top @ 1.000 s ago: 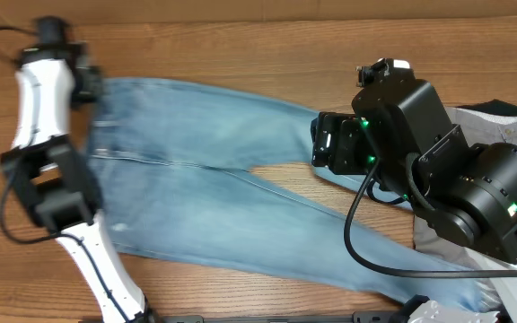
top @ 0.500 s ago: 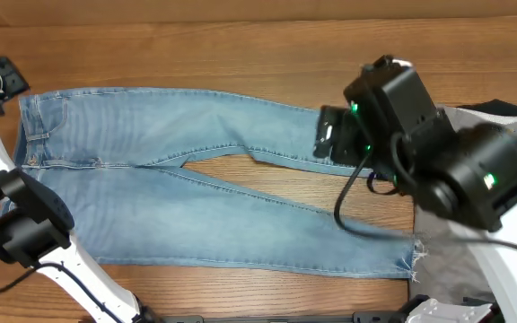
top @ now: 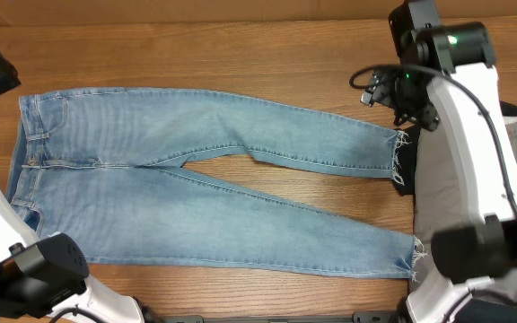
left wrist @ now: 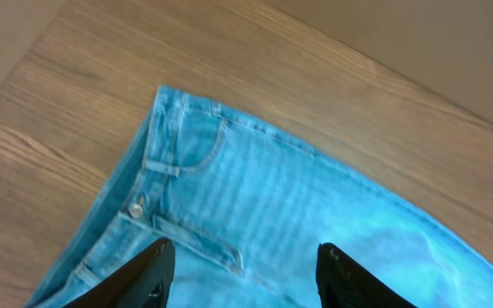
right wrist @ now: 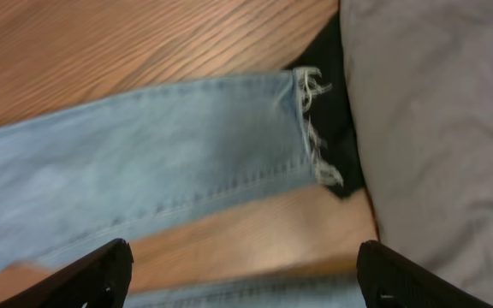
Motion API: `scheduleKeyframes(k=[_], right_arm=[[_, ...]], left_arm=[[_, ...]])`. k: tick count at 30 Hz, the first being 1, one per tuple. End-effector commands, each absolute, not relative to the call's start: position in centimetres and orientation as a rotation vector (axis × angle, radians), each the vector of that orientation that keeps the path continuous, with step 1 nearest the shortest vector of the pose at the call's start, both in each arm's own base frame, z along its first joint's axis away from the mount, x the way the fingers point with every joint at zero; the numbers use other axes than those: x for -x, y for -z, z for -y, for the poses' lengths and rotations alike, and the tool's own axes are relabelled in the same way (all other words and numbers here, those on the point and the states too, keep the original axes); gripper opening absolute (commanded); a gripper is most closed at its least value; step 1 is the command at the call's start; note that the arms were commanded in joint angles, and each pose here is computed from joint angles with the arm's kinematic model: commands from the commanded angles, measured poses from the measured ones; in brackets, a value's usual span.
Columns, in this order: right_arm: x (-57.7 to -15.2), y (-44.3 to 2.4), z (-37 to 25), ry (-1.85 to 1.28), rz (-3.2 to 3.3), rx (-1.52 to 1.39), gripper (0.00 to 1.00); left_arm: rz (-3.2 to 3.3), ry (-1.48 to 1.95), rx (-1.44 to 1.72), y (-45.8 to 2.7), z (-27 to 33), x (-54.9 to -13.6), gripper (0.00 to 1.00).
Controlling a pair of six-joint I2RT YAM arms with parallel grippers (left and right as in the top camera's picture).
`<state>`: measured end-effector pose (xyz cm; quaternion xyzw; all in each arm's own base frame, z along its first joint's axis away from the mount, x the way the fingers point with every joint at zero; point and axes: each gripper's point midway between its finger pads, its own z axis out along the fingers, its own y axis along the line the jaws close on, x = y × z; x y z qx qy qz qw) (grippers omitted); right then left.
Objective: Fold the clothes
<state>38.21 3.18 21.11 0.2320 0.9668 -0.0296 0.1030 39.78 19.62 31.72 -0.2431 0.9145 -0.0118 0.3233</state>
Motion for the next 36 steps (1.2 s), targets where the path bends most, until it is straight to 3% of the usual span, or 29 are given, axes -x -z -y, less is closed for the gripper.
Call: scheduleKeyframes(k=[1,8,11,16,24,29,32,33,36], right_arm=[[-40.7,-16.1,-1.1,0.107,-2.971,-0.564,0.87],[-42.2,-6.8,3.1,0.029,-3.155,-0.631,0.81],[-42.4,-4.3,2.8,-0.168,-3.210,-0.579,0.77],[-43.6,-2.9,1.0,-0.409,-3.198,-0.441,0.71],[-44.2,-1.7,0.8,-0.412,-3.168,-0.428,0.62],[-43.5,0.1,0.8,-0.414,-3.180,-0.433,0.47],[-43.7,0.3,1.0,-0.394,-3.174,-0.430,0.28],[-44.0,0.3,1.3,-0.369,-3.162,-0.426,0.17],[-45.0,0.4,1.4,-0.365,-3.123,-0.426,0.04]], left_arm=[[-2.369,0.077,0.562,-34.2,-17.6,-38.8,0.56],[-2.418,0.166,0.466,-35.2,-14.1,-36.4,0.57],[-2.446,0.182,0.451,-35.0,-13.1,-35.9,0.56],[-2.474,0.186,0.394,-34.7,-11.9,-36.0,0.57],[-2.498,0.144,0.353,-34.4,-11.1,-36.2,0.58],[-2.502,0.139,0.354,-34.4,-11.1,-36.2,0.61],[-2.503,0.140,0.354,-34.4,-11.1,-36.2,0.62],[-2.505,0.141,0.354,-34.3,-11.1,-36.1,0.62],[-2.508,0.142,0.356,-34.3,-11.1,-36.1,0.62]])
